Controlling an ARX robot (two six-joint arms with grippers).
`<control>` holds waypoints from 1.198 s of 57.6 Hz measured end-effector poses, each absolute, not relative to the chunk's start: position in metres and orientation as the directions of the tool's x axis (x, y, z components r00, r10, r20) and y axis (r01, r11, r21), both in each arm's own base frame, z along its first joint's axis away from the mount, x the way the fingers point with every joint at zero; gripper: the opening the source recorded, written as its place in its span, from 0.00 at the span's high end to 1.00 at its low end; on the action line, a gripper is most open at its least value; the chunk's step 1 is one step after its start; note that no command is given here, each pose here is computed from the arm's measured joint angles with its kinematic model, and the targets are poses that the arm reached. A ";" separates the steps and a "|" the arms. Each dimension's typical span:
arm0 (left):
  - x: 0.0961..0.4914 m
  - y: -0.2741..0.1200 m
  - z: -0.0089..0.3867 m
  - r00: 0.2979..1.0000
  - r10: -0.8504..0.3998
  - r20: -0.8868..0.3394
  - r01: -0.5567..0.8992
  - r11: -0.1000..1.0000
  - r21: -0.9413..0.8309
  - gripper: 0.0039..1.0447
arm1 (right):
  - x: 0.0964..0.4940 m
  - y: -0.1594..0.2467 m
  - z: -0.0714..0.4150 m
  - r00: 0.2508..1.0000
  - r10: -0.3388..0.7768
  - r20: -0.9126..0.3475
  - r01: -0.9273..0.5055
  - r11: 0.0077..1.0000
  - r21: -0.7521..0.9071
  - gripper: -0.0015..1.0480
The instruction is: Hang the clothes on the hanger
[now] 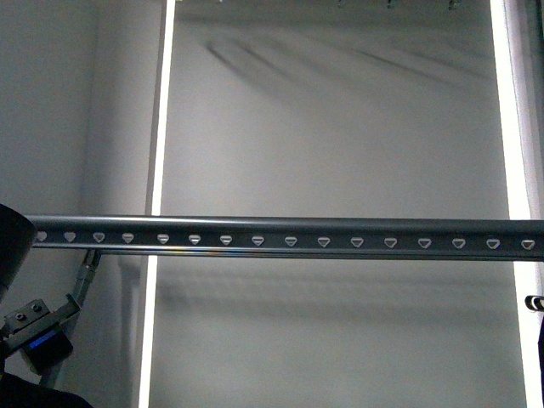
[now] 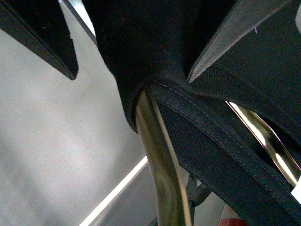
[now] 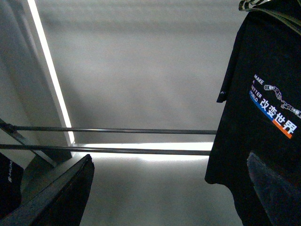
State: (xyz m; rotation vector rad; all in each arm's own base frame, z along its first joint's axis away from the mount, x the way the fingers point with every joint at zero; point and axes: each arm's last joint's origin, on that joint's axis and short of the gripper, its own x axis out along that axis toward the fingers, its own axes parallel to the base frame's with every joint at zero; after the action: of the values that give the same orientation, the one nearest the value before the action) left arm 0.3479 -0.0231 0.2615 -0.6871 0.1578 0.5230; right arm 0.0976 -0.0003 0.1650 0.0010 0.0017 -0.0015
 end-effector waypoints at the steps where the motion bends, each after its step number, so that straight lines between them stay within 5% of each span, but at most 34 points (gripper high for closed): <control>1: 0.348 -0.023 0.262 0.862 0.403 -0.308 -0.507 0.656 -0.559 0.37 | 0.098 0.000 0.165 1.000 -0.002 -0.002 0.002 1.000 0.001 0.07; 13: 0.338 -0.029 0.263 0.890 0.300 -0.343 -0.440 0.763 -0.473 0.77 | 0.098 0.000 0.165 1.000 -0.002 -0.002 0.002 1.000 0.001 0.07; 23: 0.304 -0.026 0.254 0.902 0.162 -0.401 -0.355 0.808 -0.471 0.96 | 0.098 0.000 0.165 1.000 -0.001 -0.002 0.001 1.000 0.001 0.07; 34: 0.263 -0.029 0.250 0.903 -0.104 -0.417 -0.079 0.913 -0.400 0.96 | 0.098 0.000 0.165 1.000 -0.002 -0.002 0.002 1.000 0.001 0.07; 47: 0.258 -0.031 0.253 0.890 -0.200 -0.409 0.077 0.951 -0.298 0.96 | 0.098 0.000 0.165 1.000 -0.002 -0.002 0.002 1.000 0.001 0.07; 52: 0.252 -0.024 0.249 0.775 -0.440 -0.453 0.369 0.898 -0.241 0.96 | 0.098 0.000 0.165 1.000 -0.002 -0.002 0.002 1.000 0.001 0.07; 56: 0.250 -0.020 0.252 0.751 -0.504 -0.427 0.510 0.853 -0.111 0.96 | 0.098 0.000 0.165 1.000 0.000 -0.002 0.000 1.000 0.001 0.07; 69: 0.263 -0.016 0.288 0.793 -0.534 -0.293 0.608 0.667 0.432 0.96 | 0.098 0.000 0.165 1.000 -0.001 -0.002 0.001 1.000 0.001 0.07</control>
State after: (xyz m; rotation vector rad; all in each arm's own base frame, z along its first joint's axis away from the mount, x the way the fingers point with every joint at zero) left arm 0.2631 -0.0160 0.2879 0.5394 0.1463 -0.6467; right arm 0.0976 -0.0002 0.1650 0.0010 0.0017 -0.0011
